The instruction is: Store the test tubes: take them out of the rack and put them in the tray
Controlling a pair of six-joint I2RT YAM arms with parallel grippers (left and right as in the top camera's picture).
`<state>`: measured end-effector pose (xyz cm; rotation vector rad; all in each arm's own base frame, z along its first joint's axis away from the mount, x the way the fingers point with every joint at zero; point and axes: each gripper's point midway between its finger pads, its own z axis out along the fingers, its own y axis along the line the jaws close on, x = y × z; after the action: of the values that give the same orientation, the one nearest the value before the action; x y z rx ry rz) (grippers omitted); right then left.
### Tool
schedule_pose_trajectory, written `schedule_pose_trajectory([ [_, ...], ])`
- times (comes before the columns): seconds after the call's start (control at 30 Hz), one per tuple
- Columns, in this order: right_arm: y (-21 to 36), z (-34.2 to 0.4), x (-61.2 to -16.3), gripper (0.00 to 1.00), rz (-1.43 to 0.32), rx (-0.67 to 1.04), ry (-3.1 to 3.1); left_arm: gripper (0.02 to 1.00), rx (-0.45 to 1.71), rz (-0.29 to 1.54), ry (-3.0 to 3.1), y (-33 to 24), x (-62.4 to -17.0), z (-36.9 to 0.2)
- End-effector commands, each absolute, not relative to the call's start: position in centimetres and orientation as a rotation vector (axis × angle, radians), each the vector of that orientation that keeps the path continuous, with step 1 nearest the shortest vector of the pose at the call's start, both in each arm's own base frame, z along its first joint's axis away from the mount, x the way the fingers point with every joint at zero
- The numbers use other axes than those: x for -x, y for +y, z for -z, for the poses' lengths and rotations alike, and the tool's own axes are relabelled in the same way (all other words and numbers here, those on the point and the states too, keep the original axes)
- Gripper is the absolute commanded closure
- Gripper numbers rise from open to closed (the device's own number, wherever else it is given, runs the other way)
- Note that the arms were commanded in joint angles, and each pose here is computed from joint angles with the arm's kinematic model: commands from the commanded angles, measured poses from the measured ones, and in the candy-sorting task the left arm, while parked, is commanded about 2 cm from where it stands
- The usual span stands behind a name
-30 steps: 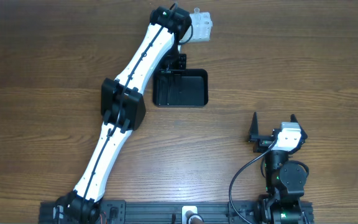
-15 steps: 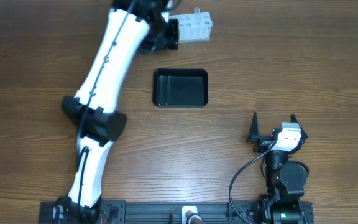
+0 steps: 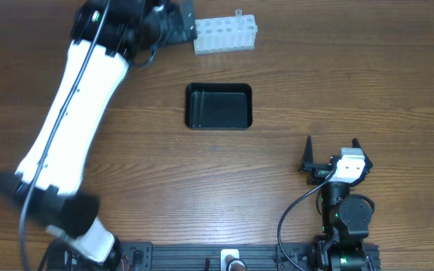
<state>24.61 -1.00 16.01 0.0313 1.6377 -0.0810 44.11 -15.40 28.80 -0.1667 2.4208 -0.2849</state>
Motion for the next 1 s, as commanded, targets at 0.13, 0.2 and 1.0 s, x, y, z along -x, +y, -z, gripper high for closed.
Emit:
schedule_pose_trajectory([
  [0.13, -1.0, -15.9, -24.6, 0.009, 0.077, -0.033, 1.637, 0.02, 0.249, 0.191, 2.22, -10.5, -39.2, -28.2],
  [0.2, -1.0, -15.9, -24.6, 0.007, 0.077, -0.033, 1.637, 0.02, 0.256, 0.185, 2.207, -9.6, -37.2, -27.1],
  [1.0, -1.0, -15.9, -24.6, 0.009, 0.077, -0.033, 1.637, 0.023, 0.338, 0.399, 1.407, -0.8, -27.9, -25.1],
])
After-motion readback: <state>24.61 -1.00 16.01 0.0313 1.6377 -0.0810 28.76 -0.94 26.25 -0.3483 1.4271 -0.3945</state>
